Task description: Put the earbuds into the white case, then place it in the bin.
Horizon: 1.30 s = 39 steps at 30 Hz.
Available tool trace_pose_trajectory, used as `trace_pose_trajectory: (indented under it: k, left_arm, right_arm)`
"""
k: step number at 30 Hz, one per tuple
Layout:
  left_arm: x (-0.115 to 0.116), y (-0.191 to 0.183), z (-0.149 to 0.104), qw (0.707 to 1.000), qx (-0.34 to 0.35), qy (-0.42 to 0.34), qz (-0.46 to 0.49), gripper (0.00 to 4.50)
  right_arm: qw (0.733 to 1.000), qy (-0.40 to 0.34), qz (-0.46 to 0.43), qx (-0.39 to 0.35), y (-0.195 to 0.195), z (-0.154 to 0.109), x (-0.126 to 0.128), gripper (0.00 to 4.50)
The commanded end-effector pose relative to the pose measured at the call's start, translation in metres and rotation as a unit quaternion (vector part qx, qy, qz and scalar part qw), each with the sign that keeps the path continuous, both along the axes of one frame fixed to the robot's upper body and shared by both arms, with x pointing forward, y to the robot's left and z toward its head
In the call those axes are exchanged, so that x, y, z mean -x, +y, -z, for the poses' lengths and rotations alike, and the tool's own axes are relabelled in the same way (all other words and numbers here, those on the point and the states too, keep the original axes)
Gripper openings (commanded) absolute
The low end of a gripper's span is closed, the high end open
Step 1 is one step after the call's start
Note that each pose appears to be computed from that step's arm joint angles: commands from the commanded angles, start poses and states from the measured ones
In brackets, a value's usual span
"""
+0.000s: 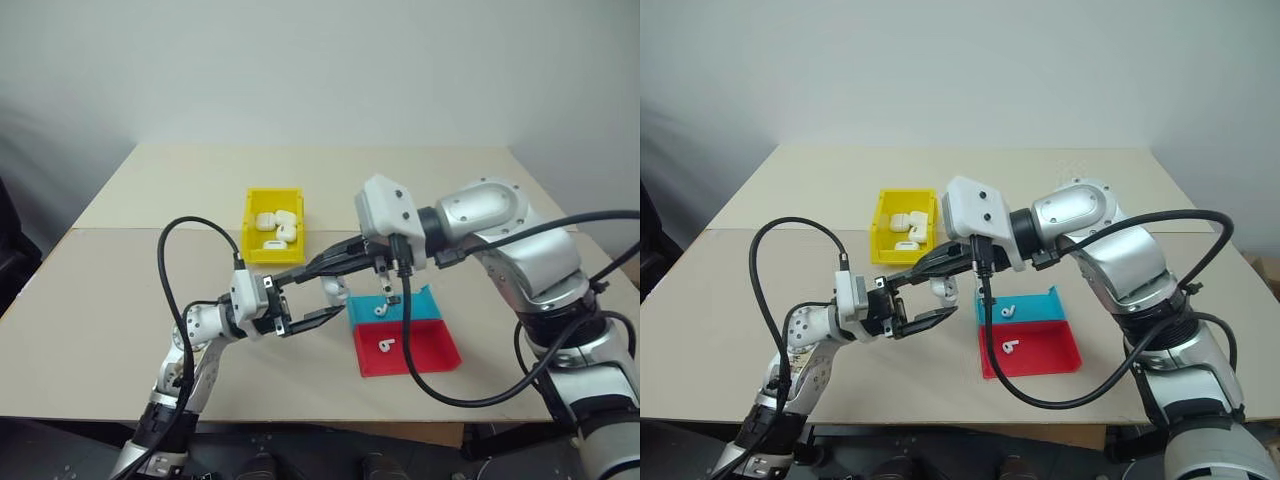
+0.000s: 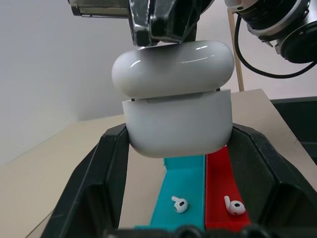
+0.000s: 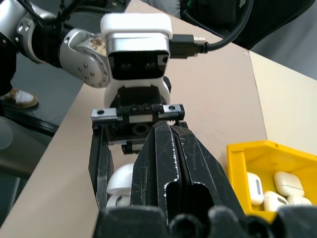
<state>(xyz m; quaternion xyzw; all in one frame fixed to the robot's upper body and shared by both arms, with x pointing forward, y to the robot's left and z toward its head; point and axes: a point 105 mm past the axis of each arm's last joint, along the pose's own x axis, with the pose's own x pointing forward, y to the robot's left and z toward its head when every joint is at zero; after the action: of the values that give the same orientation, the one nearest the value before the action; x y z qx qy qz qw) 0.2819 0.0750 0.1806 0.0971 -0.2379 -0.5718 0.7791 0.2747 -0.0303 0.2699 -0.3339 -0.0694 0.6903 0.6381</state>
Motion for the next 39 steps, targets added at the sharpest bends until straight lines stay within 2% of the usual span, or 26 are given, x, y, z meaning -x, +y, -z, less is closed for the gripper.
trace_pose_trajectory:
  k: [1,11,14,19,22,24,26,29,31,37,38,39]
  left_arm:
    - [0.009,0.003,-0.022,0.999,0.025,-0.048,-0.005,2.72]
    - [0.009,0.009,-0.022,0.998,0.038,-0.043,-0.026,2.72]
    - [0.003,0.011,-0.024,0.996,0.050,-0.054,-0.047,2.72]
    - [-0.032,0.010,-0.042,0.974,0.034,-0.128,-0.183,2.72]
    - [-0.064,0.021,-0.067,0.945,0.094,-0.099,-0.298,2.72]
    - [-0.094,0.036,-0.073,0.918,0.089,-0.043,-0.383,2.72]
    - [-0.107,0.044,-0.072,0.901,0.061,-0.032,-0.428,2.72]
    - [-0.127,0.049,-0.059,0.883,0.024,0.016,-0.468,2.72]
    - [-0.143,0.059,-0.049,0.858,0.016,0.068,-0.510,2.72]
    - [-0.156,0.063,-0.023,0.842,-0.025,0.137,-0.521,2.72]
    - [-0.157,0.064,-0.019,0.837,-0.035,0.141,-0.527,3.44]
    - [-0.158,0.065,-0.017,0.834,-0.040,0.140,-0.532,3.70]
  right_arm:
    - [1.000,-0.012,0.004,0.004,-0.007,0.000,-0.001,0.06]
    - [0.998,-0.028,0.016,-0.049,-0.017,-0.021,-0.004,0.06]
    - [0.992,-0.035,0.044,-0.114,-0.025,-0.043,-0.011,0.06]
    - [0.975,-0.022,0.103,-0.194,-0.039,-0.061,-0.021,0.06]
    - [0.967,-0.010,0.146,-0.208,-0.049,-0.052,-0.027,0.06]
    - [0.960,0.009,0.181,-0.213,-0.057,-0.037,-0.029,0.06]
    - [0.954,0.025,0.200,-0.221,-0.060,-0.029,-0.028,0.06]
    - [0.951,0.035,0.216,-0.219,-0.061,-0.020,-0.026,0.06]
    - [0.950,0.039,0.228,-0.208,-0.063,-0.013,-0.026,0.06]
    - [0.947,0.049,0.257,-0.185,-0.064,-0.002,-0.031,0.06]
    - [0.947,0.049,0.260,-0.184,-0.064,-0.002,-0.032,0.00]
    - [0.947,0.050,0.261,-0.183,-0.064,-0.001,-0.032,0.00]
